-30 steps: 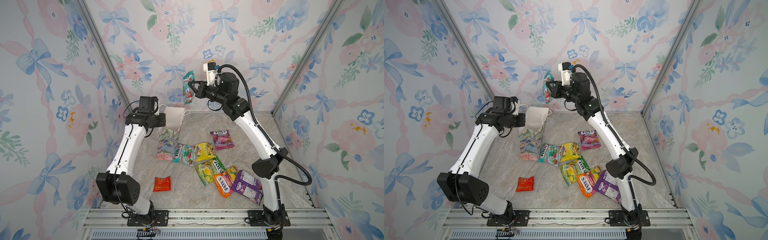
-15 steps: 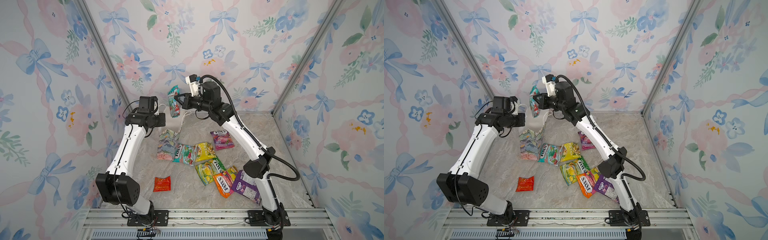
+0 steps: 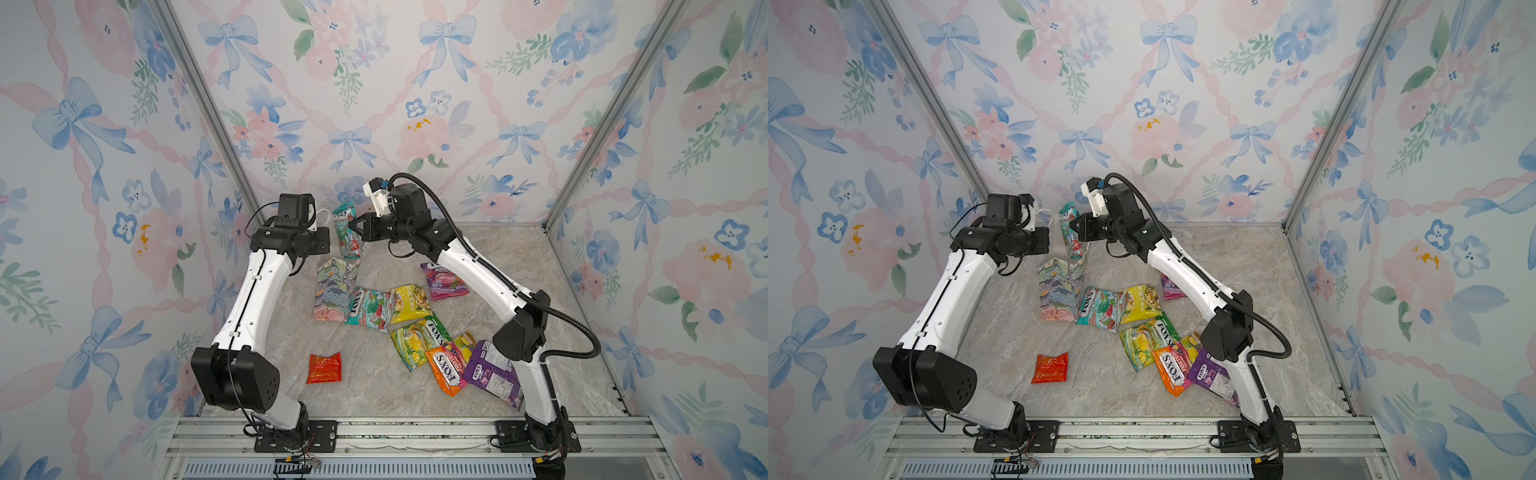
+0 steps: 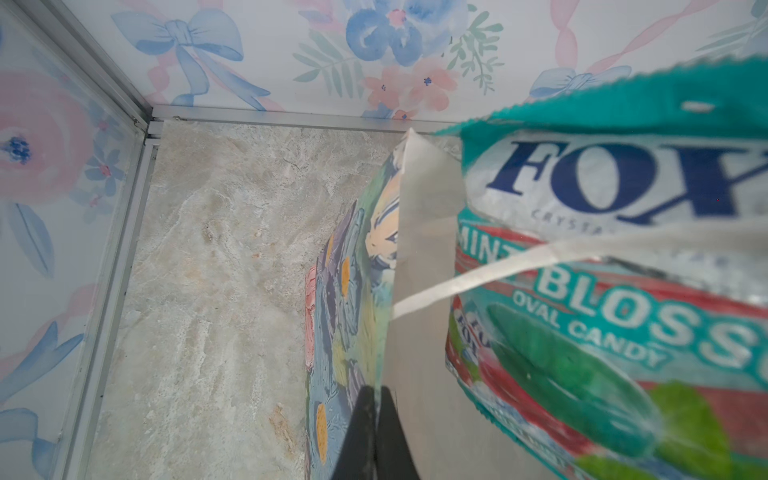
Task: Place the snacks into the paper bag
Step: 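Lift the teal packet with the right gripper and carry it over the bag, then lower the teal packet into the bag and open the right gripper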
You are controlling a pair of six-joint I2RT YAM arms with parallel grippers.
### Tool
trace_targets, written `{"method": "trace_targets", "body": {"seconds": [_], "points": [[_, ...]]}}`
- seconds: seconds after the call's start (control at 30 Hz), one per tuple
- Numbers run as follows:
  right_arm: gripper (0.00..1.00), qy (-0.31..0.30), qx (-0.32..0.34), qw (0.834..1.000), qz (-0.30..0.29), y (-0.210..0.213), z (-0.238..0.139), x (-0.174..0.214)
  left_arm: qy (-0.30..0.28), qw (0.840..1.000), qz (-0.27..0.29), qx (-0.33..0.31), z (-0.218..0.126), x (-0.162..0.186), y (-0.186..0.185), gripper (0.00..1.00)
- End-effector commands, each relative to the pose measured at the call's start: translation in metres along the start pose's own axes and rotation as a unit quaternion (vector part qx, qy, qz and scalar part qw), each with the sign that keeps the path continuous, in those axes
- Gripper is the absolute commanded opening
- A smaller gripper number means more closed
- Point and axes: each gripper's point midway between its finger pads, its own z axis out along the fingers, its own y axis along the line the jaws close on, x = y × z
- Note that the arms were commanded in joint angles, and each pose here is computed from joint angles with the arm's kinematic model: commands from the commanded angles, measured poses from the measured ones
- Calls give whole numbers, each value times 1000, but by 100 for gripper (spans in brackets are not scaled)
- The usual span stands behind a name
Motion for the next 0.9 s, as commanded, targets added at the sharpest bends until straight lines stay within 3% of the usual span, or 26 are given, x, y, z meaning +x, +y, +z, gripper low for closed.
{"method": "trace_targets", "body": {"seconds": [0.0,0.3,0.87], "points": [[0,-31,-42,998,-35,49,-29,-19,-13,1000,10,-8,-7,-3,1,0],[0,-23,-48,998,-42,63,-31,-4,-8,1000,9,-15,-2,1,4,0],[0,-20,-55,998,24,46,11,5,-11,1000,10,-16,-3,4,6,0]]}}
